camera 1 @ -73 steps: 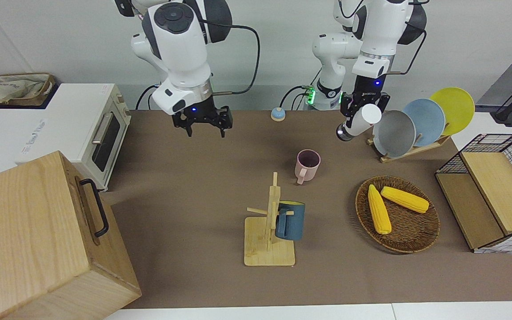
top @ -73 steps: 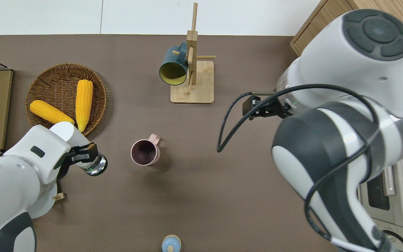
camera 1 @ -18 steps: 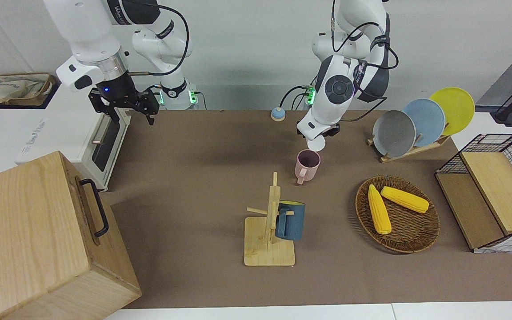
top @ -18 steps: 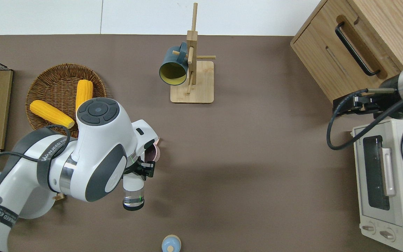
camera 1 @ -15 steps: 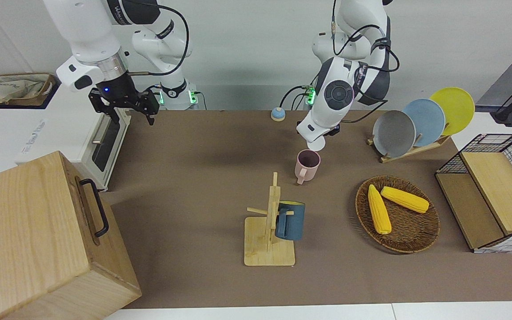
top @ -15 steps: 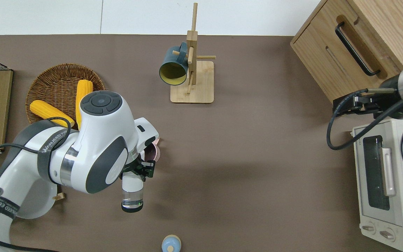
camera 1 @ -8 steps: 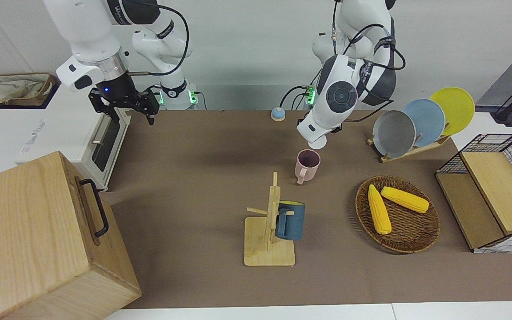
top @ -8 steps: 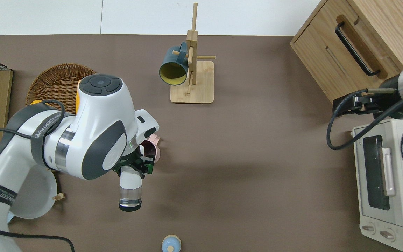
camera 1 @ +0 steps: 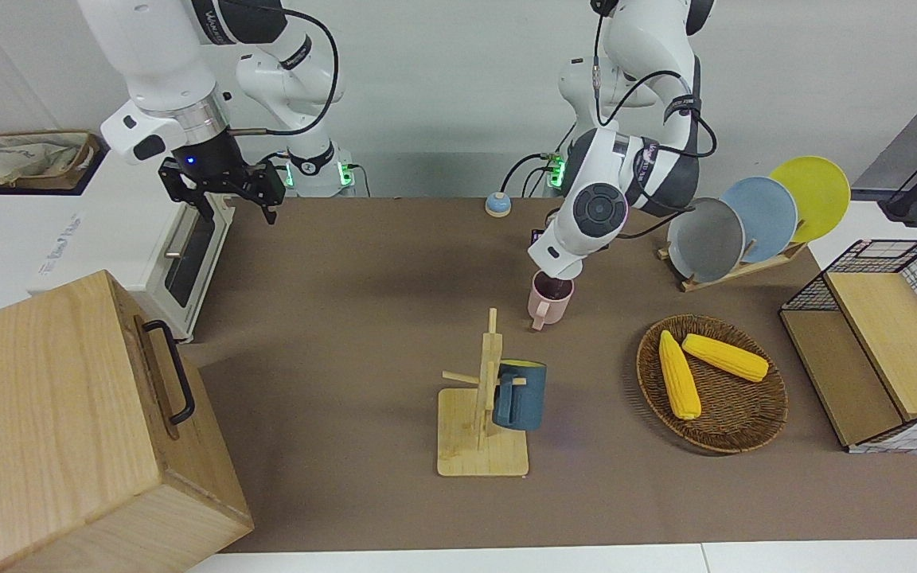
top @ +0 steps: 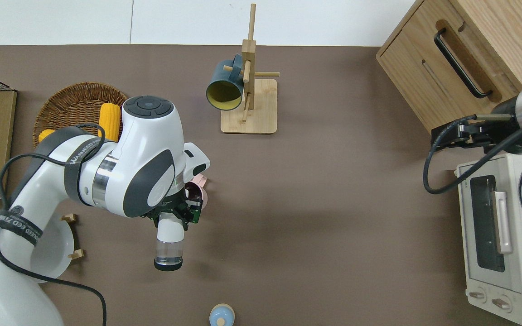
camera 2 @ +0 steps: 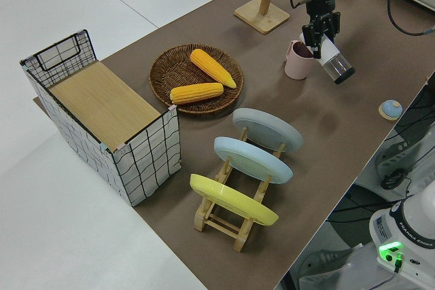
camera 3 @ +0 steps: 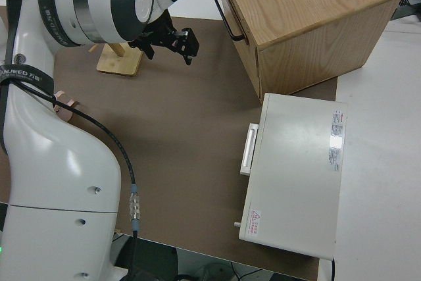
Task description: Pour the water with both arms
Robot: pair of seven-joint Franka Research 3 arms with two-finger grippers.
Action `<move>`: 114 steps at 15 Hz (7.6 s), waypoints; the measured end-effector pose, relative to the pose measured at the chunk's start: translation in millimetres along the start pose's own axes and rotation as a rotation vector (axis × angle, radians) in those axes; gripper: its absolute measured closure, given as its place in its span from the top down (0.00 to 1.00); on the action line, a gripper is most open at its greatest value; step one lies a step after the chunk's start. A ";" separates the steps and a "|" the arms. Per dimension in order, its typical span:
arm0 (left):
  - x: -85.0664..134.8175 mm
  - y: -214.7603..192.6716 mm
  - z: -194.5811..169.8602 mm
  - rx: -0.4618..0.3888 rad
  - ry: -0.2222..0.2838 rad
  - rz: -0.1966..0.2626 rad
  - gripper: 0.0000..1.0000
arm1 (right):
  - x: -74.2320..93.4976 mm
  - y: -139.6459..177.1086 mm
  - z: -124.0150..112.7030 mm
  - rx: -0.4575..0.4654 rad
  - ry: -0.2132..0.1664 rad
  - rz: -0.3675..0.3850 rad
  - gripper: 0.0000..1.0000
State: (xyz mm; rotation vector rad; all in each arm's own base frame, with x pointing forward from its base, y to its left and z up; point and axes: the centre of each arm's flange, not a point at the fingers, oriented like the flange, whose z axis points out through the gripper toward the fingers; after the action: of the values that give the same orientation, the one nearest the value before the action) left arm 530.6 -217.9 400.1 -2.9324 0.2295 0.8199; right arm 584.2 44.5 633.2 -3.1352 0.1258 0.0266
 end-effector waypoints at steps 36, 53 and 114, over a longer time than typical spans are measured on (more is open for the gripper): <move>-20.3 13.6 -8.2 0.034 -0.069 0.015 0.63 | 0.0 0.0 0.0 0.000 0.000 0.000 0.99; -72.7 12.9 6.2 -0.033 0.235 -0.017 0.63 | 0.0 0.0 0.0 0.000 0.000 0.000 0.99; -70.4 -587.2 -79.7 -0.039 1.236 -0.248 0.63 | 0.0 0.0 0.0 0.000 0.000 0.000 0.99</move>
State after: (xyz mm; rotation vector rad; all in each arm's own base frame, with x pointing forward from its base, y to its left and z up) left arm 610.1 359.0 530.7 -2.9406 -0.0943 -1.0681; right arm 584.2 44.6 633.2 -3.1353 0.1254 0.0265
